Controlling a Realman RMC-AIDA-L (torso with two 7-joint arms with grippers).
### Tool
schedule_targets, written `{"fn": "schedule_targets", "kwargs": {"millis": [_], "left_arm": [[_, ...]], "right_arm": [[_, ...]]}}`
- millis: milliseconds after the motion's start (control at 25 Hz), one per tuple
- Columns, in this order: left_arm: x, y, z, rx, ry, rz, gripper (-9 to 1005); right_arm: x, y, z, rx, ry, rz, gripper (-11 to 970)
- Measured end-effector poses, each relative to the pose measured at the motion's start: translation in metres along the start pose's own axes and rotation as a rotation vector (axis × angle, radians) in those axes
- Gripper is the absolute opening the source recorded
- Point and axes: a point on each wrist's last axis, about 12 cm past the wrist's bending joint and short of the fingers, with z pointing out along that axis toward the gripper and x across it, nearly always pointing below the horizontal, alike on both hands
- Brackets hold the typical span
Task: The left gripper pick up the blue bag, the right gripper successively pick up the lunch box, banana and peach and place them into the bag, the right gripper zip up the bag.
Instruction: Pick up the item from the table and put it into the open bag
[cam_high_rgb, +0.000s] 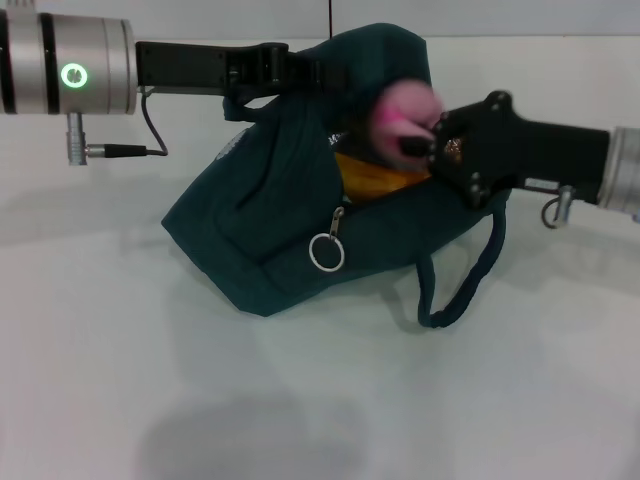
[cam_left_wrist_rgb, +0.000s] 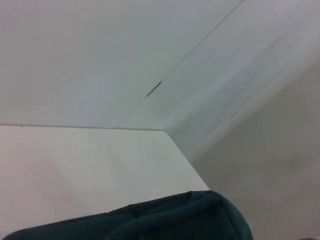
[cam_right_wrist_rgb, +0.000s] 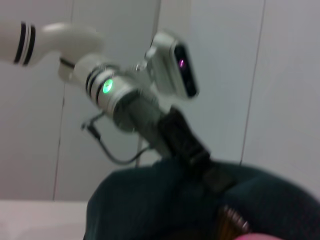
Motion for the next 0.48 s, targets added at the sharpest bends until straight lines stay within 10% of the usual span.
{"fn": "schedule_targets", "kwargs": {"millis": [480], "left_arm": [[0.001, -0.001, 0.002, 0.007, 0.005, 0.001, 63]], "right_arm": [[-0.004, 0.007, 0.027, -0.07, 0.02, 0.033, 36]]}}
